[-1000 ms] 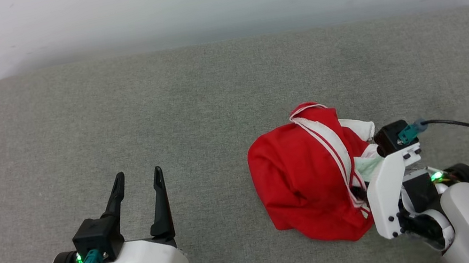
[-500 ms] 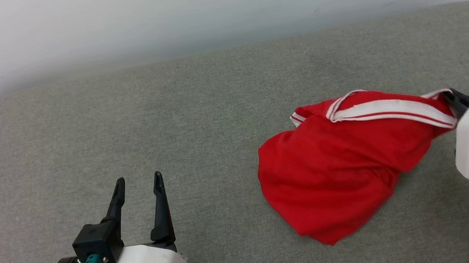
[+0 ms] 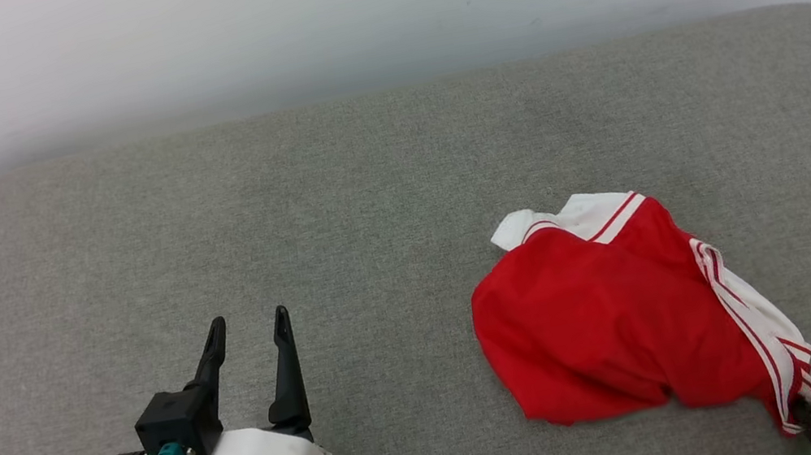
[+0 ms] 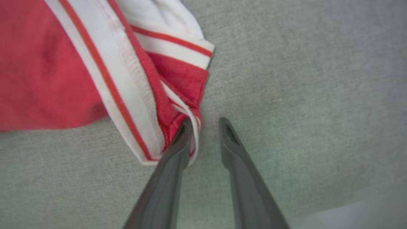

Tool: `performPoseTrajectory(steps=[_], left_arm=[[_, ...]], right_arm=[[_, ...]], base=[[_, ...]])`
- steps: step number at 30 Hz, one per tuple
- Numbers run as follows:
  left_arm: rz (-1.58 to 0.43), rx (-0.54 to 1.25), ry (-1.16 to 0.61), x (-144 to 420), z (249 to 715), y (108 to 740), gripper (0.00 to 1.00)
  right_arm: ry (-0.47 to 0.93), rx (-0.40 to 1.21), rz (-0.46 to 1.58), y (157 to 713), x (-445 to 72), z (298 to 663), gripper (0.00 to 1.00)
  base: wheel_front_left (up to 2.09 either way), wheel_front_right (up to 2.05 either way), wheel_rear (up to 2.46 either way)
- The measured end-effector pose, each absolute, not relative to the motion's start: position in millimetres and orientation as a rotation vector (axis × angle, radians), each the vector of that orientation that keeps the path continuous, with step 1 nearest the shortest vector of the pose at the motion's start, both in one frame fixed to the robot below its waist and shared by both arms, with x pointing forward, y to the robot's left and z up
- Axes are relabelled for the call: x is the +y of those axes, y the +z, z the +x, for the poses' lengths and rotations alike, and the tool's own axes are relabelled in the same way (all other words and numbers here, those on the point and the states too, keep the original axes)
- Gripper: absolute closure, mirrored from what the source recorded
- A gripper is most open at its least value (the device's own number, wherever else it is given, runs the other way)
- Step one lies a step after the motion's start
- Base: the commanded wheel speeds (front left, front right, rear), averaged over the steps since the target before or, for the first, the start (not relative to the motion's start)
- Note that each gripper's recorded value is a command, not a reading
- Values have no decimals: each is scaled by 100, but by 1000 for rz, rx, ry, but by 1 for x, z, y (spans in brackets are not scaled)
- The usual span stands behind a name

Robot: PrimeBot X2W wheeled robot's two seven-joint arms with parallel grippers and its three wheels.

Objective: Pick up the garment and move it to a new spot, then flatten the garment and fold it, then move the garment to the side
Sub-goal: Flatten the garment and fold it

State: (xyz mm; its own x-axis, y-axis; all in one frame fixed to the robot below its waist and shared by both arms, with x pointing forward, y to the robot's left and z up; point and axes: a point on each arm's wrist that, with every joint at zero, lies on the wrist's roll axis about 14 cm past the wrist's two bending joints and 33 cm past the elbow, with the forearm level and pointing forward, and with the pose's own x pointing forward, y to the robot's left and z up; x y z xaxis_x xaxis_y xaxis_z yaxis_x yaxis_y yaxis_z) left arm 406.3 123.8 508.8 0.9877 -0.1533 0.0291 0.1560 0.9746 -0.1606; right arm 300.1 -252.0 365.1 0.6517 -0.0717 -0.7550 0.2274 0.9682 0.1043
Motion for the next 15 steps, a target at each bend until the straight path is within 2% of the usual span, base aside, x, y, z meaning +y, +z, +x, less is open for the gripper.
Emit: performPoseTrajectory(steps=[2,7,15], left_arm=[[-162,-17,-155,125,406,509,0],[-158,-17,-150,127,402,510,0],[-161,-19,-140,130,391,513,0]], right_arm=[[-176,759,201,373,-253,310,0],[-202,391,200,435,-266,348,0],[-175,82,157,504,-262,358,0]], base=[[0,0,0],[0,0,0],[0,0,0]])
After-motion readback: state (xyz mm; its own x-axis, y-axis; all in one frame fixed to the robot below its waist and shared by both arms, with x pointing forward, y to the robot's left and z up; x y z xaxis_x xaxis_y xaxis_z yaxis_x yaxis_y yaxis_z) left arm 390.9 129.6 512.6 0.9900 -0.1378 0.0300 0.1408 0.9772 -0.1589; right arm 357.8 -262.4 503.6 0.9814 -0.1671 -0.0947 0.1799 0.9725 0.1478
